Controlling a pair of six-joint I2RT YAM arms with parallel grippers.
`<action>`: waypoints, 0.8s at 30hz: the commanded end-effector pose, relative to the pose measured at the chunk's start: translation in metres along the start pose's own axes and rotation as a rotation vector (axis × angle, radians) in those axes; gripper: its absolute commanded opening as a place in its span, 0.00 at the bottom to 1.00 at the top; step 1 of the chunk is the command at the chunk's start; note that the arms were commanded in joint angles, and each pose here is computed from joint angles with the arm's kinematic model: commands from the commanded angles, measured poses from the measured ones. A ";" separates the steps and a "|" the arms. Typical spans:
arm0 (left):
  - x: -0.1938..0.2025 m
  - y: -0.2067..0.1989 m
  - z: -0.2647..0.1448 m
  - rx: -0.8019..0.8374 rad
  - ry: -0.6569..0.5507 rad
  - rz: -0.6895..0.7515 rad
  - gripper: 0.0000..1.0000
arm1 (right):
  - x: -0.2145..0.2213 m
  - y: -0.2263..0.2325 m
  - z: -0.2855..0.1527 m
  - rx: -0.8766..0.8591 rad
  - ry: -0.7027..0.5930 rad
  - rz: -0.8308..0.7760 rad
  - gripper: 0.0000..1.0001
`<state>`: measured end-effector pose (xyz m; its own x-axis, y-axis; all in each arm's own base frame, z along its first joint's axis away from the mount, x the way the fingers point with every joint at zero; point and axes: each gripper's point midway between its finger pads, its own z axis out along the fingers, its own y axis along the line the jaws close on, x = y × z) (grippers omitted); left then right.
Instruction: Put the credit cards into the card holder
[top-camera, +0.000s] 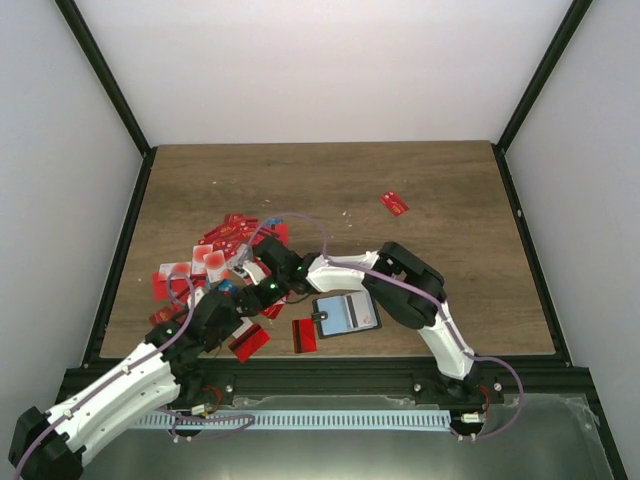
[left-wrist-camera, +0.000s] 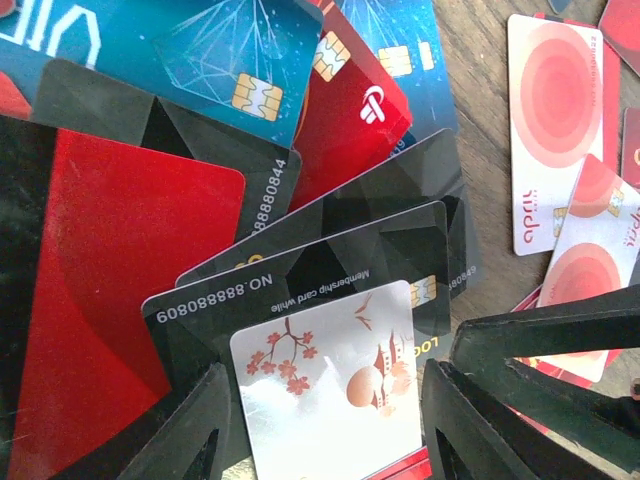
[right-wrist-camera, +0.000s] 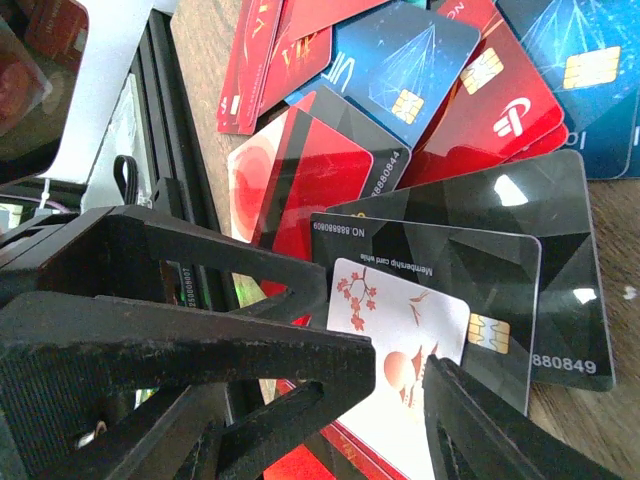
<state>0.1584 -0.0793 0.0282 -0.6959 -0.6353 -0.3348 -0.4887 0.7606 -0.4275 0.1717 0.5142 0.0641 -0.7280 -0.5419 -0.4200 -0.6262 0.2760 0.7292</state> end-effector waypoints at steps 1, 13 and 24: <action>0.018 -0.010 0.005 0.071 0.090 0.014 0.55 | -0.003 -0.006 0.008 0.030 0.013 0.013 0.56; 0.027 -0.013 -0.004 0.109 0.153 0.005 0.54 | 0.020 -0.025 0.010 0.123 0.054 0.072 0.55; 0.024 -0.010 -0.016 0.096 0.150 0.003 0.35 | 0.016 -0.038 0.005 0.140 0.026 0.094 0.54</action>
<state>0.1409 -0.0850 0.0251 -0.7389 -0.6231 -0.2563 -0.4753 0.7517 -0.4573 0.1588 0.5105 0.0546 -0.7361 -0.5737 -0.3592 -0.6000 0.3075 0.7386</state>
